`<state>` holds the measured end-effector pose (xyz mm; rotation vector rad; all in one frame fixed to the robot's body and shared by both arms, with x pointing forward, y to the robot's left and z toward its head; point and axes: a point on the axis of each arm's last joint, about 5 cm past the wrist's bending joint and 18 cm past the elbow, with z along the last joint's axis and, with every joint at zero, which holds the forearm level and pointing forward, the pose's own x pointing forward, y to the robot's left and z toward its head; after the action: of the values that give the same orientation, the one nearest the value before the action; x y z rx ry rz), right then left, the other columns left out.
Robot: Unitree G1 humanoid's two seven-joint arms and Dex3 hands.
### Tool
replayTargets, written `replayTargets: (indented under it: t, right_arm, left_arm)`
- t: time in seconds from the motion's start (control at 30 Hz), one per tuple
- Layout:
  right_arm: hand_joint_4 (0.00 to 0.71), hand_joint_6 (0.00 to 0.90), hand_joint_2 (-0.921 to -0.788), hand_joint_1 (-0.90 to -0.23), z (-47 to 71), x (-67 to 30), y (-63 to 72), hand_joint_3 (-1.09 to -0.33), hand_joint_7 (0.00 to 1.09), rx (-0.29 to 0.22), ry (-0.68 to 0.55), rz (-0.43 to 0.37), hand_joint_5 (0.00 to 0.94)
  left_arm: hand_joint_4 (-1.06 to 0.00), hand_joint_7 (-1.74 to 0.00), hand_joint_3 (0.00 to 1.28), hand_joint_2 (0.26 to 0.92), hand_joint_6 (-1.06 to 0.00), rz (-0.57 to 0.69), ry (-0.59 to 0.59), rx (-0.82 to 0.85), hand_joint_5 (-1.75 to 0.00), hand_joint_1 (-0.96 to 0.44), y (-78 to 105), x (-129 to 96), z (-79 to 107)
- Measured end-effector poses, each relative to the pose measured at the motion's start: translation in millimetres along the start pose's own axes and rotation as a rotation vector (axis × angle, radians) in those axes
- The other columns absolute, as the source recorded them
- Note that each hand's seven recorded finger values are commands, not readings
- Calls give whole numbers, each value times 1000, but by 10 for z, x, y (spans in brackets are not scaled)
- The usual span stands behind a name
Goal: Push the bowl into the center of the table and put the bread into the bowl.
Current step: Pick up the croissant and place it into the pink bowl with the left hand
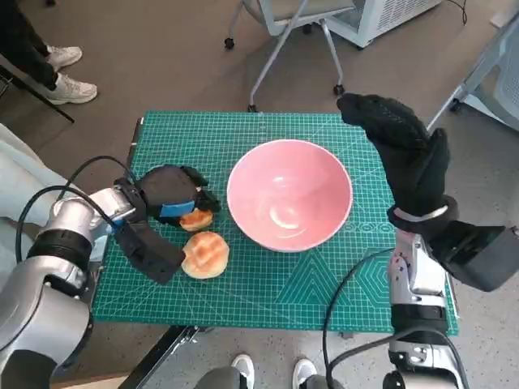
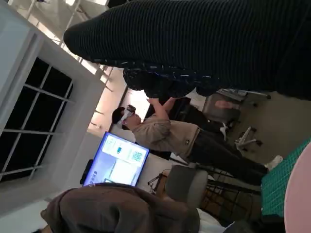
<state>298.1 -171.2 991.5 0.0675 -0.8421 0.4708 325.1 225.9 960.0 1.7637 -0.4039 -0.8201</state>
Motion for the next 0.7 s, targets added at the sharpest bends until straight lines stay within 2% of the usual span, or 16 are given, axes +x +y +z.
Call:
replayTargets:
  t: [0.23,0.7]
  right_arm:
    - [181,0,-921,-684,1,-2,-3,-724,614,5,-4,-3,1]
    - [182,1,-921,-681,0,-4,-5,-723,614,11,-8,-8,1]
  left_arm:
    - [-670,-1245,69,920,-657,1,7,8,-1063,0,-1,15,5]
    - [-676,-1228,69,920,-645,-13,36,11,-1089,0,15,21,-9]
